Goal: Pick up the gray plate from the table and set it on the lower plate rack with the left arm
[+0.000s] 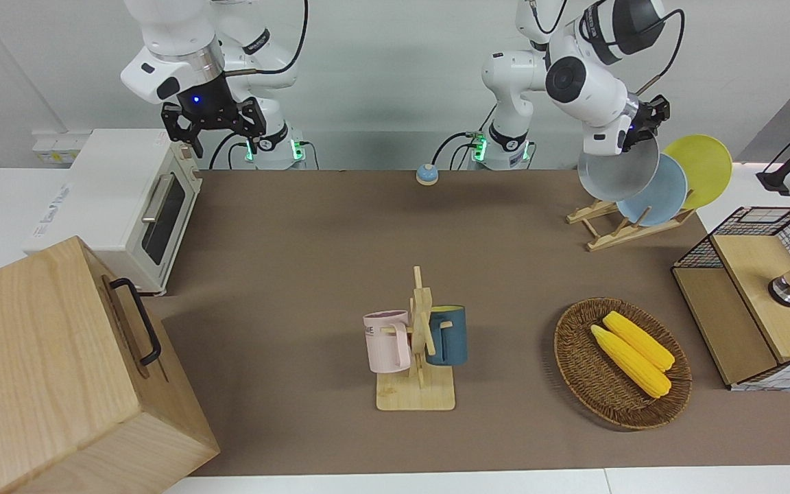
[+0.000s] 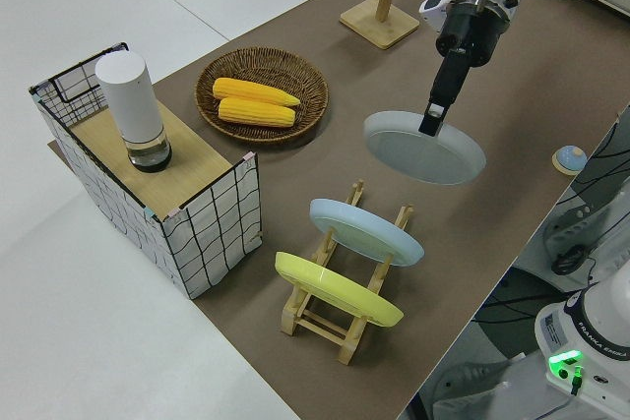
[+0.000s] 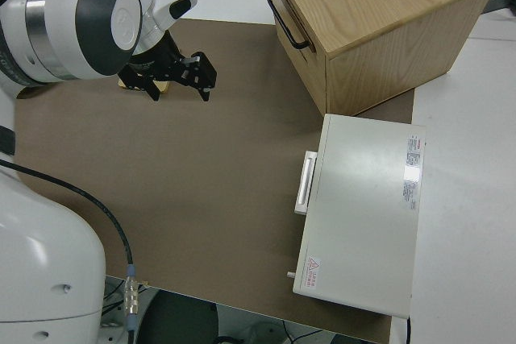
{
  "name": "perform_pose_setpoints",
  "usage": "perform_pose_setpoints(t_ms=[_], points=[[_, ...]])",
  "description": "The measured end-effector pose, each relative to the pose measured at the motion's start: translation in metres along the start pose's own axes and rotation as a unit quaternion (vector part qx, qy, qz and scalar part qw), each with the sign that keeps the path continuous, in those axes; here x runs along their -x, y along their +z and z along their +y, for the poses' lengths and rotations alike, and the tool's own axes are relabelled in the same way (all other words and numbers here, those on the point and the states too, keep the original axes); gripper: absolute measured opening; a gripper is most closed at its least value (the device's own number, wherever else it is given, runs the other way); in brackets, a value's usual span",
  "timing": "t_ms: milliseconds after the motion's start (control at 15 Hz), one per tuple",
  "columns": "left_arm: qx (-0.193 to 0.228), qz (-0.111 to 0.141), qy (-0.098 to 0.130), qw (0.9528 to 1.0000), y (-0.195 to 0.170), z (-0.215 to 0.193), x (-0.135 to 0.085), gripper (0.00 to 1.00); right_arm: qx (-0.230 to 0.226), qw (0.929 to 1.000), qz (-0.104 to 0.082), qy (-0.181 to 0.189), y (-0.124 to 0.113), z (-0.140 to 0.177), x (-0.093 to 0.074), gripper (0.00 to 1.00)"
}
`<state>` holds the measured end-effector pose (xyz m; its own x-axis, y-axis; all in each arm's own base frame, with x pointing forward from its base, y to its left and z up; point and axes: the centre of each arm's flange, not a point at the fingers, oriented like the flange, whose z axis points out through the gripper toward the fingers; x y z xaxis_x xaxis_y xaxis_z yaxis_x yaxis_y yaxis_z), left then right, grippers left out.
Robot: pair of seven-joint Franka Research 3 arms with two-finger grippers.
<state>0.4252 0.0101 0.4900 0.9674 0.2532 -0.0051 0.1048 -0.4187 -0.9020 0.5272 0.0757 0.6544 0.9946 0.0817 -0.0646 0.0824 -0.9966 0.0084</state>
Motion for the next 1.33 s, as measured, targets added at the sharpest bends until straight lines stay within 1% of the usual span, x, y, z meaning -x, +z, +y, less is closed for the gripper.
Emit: perform_pose_setpoints(t_ms=[333,533,667,1000,1333], points=[[-0.034,0.004,-0.031,0.9989,0.015,0.042,0.005,0.1,0.0,1.0,0.0,0.0,0.0,0.0,0.0,0.99],[-0.053,0.009,-0.052,0.9972,0.021,0.072,0.007,0.1,0.0,1.0,0.0,0.0,0.0,0.0,0.0,0.99],[-0.065,0.009,-0.061,0.996,0.027,0.088,0.006,0.1,0.0,1.0,0.0,0.0,0.0,0.0,0.0,0.99],[-0.077,0.007,-0.069,0.9947,0.036,0.112,0.004,0.1,0.0,1.0,0.0,0.0,0.0,0.0,0.0,0.99],[-0.081,0.003,-0.061,0.9949,0.041,0.123,0.003,0.1,0.0,1.0,0.0,0.0,0.0,0.0,0.0,0.99]])
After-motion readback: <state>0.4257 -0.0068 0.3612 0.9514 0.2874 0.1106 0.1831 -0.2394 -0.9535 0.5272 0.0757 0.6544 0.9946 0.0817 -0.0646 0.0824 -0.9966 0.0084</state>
